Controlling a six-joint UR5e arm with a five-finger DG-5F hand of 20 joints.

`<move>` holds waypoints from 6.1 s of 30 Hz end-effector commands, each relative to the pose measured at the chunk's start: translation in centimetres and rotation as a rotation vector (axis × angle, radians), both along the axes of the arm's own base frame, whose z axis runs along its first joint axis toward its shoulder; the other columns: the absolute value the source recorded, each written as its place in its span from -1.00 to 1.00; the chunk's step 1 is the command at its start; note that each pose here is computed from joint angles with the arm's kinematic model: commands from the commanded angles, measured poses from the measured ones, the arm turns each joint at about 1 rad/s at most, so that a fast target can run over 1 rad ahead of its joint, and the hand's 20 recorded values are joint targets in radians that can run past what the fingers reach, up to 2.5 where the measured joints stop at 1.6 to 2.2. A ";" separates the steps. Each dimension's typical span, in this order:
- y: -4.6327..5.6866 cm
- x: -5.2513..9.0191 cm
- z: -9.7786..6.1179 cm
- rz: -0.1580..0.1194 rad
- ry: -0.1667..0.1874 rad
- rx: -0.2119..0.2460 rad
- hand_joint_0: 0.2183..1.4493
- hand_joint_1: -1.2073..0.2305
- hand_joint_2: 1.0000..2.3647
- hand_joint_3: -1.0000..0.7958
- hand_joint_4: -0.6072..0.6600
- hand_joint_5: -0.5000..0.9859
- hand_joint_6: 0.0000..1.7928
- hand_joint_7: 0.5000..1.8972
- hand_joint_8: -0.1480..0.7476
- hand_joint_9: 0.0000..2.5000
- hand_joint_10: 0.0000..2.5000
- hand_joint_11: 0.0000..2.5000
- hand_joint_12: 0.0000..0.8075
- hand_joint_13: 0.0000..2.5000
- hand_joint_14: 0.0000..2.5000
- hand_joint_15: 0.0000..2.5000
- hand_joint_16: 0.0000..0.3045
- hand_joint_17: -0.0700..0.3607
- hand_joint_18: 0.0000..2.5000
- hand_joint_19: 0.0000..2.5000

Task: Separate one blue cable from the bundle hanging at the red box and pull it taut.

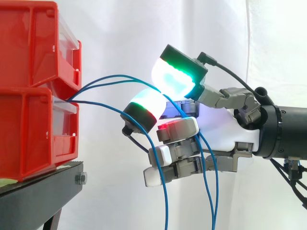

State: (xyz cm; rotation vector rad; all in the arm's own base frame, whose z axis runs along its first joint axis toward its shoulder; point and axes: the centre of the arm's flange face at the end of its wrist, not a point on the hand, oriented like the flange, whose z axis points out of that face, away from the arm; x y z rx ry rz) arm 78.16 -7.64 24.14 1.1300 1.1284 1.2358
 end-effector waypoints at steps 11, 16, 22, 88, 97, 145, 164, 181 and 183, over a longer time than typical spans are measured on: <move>0.0 0.0 0.0 0.000 -0.002 0.000 -0.05 -0.58 -1.00 -0.44 -0.01 -0.60 0.06 -0.13 0.00 -0.13 -0.99 0.06 -0.11 -0.25 -0.98 -0.36 -0.69 -0.19 -0.47 -0.65; 0.1 0.0 0.0 0.001 -0.003 0.000 -0.21 -0.64 -1.00 -0.44 -0.03 -0.58 0.05 -0.09 0.01 -0.11 -0.99 0.06 -0.12 -0.25 -0.98 -0.35 -0.70 -0.19 -0.47 -0.64; 0.0 0.0 0.0 0.001 -0.002 0.000 -0.47 -0.56 -1.00 -0.44 0.01 -0.56 0.04 -0.17 0.05 -0.09 -0.99 0.05 -0.08 -0.23 -0.98 -0.35 -0.69 -0.18 -0.47 -0.62; 0.8 0.0 -0.1 0.003 0.000 0.007 -0.33 -0.34 -1.00 -0.44 0.18 -0.61 0.02 -0.34 0.07 -0.25 -0.80 0.12 -0.20 -0.09 -0.11 0.10 -0.71 -0.21 -0.25 -0.26; 0.8 0.0 -0.1 0.003 0.000 0.007 -0.43 -0.26 -1.00 -0.44 0.19 -0.62 0.00 -0.36 0.09 -0.26 -0.84 0.11 -0.16 -0.07 -0.55 0.15 -0.68 -0.17 -0.31 -0.33; 1.1 0.0 -0.3 0.008 0.006 0.008 -0.42 -0.23 -1.00 -0.44 0.22 -0.61 -0.04 -0.45 0.13 -0.23 -1.00 0.06 0.00 -0.32 -0.98 -0.33 -0.65 -0.12 -0.44 -0.48; 1.2 -0.1 -0.4 0.010 0.007 0.008 -0.39 -0.33 -1.00 -0.44 0.24 -0.62 -0.04 -0.46 0.11 -0.25 -1.00 0.14 -0.06 -0.11 -0.99 0.11 -0.66 -0.14 -0.40 -0.43; 1.2 -0.1 -0.4 0.010 0.007 0.008 -0.39 -0.33 -1.00 -0.44 0.24 -0.62 -0.04 -0.46 0.13 -0.27 -0.96 0.13 -0.10 -0.21 -0.07 0.03 -0.67 -0.15 -0.31 -0.28; 1.2 -0.1 -0.5 0.010 0.009 0.008 -0.39 -0.33 -1.00 -0.44 0.24 -0.62 -0.04 -0.46 0.13 -0.27 -0.96 0.12 -0.09 -0.23 0.06 -0.03 -0.67 -0.16 -0.30 -0.28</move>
